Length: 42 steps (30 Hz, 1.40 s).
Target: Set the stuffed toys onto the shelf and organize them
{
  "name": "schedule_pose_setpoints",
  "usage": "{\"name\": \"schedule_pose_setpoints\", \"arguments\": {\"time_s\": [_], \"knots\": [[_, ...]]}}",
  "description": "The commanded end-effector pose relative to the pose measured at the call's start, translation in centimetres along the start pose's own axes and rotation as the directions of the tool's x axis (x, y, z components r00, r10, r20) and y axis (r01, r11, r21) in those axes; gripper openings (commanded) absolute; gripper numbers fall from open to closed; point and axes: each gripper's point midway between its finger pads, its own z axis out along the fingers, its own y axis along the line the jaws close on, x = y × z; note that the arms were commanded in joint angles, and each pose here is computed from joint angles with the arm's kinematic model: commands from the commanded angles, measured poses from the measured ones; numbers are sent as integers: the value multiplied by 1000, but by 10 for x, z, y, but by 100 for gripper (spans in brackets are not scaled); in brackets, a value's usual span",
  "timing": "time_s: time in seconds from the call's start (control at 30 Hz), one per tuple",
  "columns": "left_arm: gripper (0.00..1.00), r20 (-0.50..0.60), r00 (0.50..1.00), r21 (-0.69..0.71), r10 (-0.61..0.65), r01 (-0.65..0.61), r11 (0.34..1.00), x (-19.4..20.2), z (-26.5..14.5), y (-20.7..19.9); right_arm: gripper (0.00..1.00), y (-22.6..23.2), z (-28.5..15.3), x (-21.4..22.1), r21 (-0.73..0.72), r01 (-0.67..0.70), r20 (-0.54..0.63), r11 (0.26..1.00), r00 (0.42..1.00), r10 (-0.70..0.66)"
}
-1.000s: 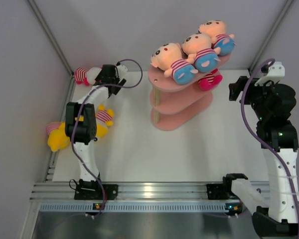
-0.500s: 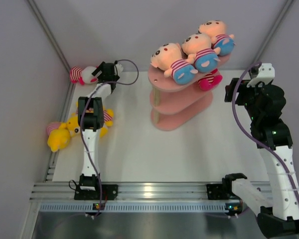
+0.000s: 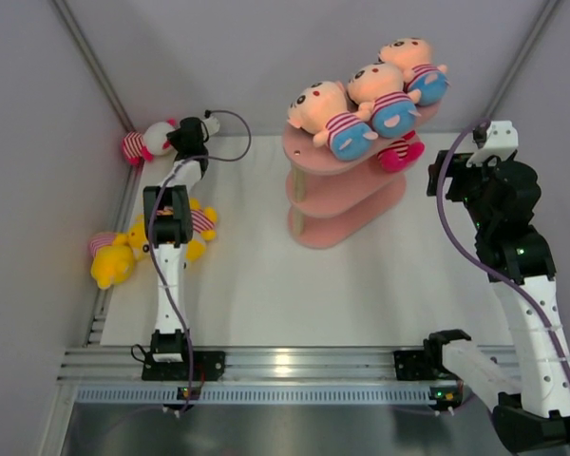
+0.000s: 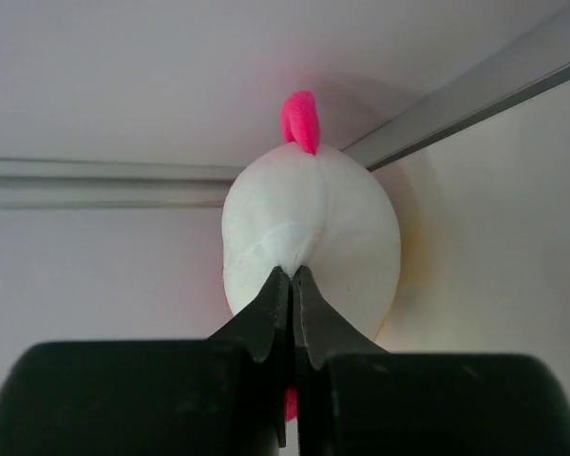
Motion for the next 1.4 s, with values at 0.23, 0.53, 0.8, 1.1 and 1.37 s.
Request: {"name": "schedule_pose_setpoints", "arguments": {"time_s": [0.23, 0.53, 0.8, 1.1, 1.37], "knots": [[0, 37, 953, 84, -301, 297, 951, -10, -59, 51, 81, -9, 1, 6, 74, 25, -82, 997, 996, -18], [0, 90, 833, 348, -546, 487, 801, -74, -205, 63, 80, 21, -35, 7, -82, 49, -83, 995, 995, -56], [0, 71, 649, 563, -758, 601, 567, -86, -344, 116, 79, 59, -83, 3, -348, 59, -55, 936, 995, -83], [0, 58, 498, 788, -865, 509, 346, -48, -517, 175, 75, 135, -124, -19, -727, -40, 5, 686, 998, 63], [0, 187, 285, 903, -940, 326, 279, -17, -660, 251, 75, 193, -141, -59, -868, -103, 18, 486, 971, 239]]}}
